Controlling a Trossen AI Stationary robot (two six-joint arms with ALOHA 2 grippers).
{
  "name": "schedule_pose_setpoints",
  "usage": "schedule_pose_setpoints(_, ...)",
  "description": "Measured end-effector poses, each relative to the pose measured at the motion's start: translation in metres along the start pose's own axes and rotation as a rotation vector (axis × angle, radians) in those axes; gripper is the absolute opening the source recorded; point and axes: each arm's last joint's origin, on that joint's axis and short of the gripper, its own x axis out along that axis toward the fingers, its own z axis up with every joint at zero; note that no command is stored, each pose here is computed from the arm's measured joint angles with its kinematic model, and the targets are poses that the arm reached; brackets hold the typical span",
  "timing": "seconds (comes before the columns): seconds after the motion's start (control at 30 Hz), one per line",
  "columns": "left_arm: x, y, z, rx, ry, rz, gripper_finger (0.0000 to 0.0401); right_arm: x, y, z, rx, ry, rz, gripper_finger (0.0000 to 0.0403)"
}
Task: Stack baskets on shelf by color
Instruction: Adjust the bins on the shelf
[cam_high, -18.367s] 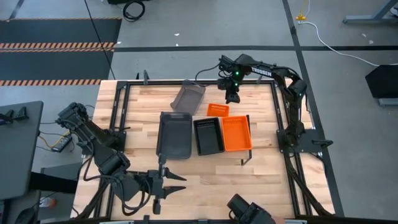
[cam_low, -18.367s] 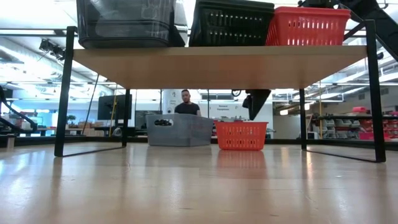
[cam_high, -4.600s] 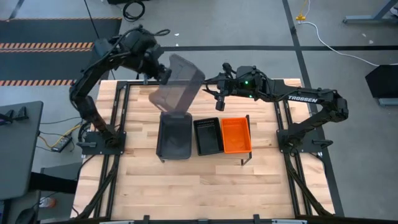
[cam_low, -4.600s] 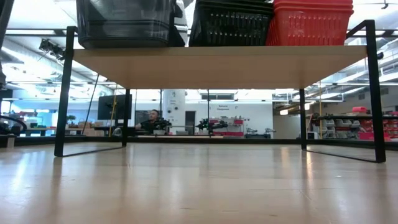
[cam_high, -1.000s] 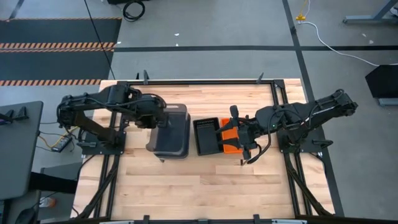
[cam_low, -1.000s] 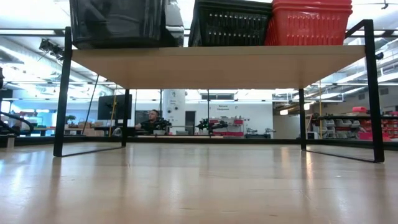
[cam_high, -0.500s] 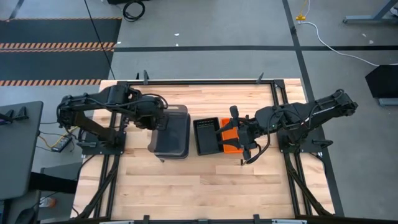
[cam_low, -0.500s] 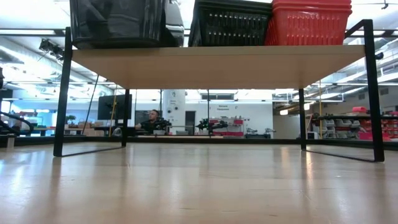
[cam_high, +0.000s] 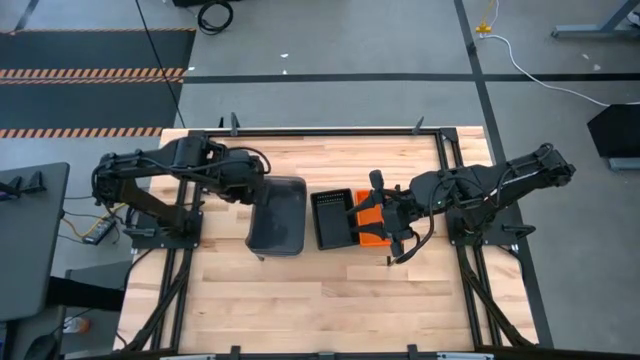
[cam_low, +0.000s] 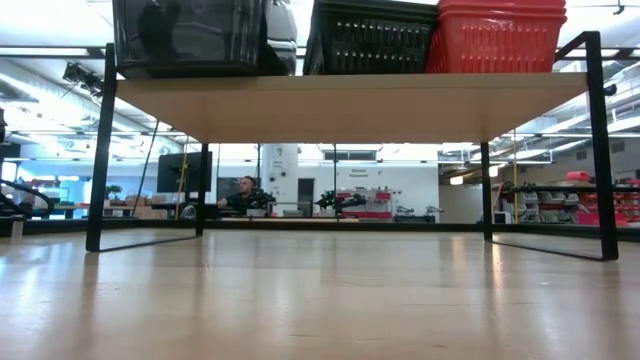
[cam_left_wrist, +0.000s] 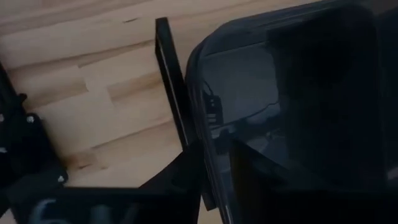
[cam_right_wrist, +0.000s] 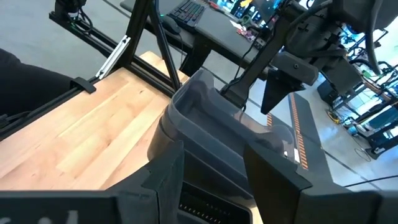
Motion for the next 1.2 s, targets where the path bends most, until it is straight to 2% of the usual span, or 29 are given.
schedule_pose_setpoints(0.2, 0.0, 0.001, 0.0, 0.002, 0.004, 0.01, 0.0115, 0.001, 0.001, -0.002, 0.003, 0.011, 0.006, 0.0174)
schedule_pose_setpoints(0.5, 0.0, -0.007, -0.001, 0.216, 0.056, -0.099, 0.0127, 0.001, 0.0, -0.003, 0.014, 0.014, 0.001, 0.0174)
schedule_pose_setpoints(0.8, -0.001, -0.006, 0.003, 0.415, -0.067, -0.047, 0.0119, 0.002, -0.009, -0.003, 0.076, -0.008, -0.044, 0.0174)
schedule_pose_setpoints(0.93, -0.001, -0.006, 0.003, 0.449, -0.079, -0.04, 0.0119, 0.002, -0.012, -0.004, 0.098, -0.009, -0.056, 0.0174)
schedule_pose_setpoints(1.0, -0.007, -0.004, 0.004, 0.455, -0.083, -0.041, 0.0119, 0.003, -0.014, -0.005, 0.135, -0.007, -0.063, 0.0174)
schedule_pose_setpoints(1.1, -0.026, -0.005, 0.007, 0.458, -0.124, -0.1, 0.0119, 0.003, -0.016, -0.009, 0.195, 0.021, -0.062, 0.0174)
schedule_pose_setpoints(1.2, -0.05, -0.004, 0.011, 0.443, -0.207, -0.162, 0.0119, 0.004, -0.012, -0.017, 0.176, 0.109, -0.029, 0.0174)
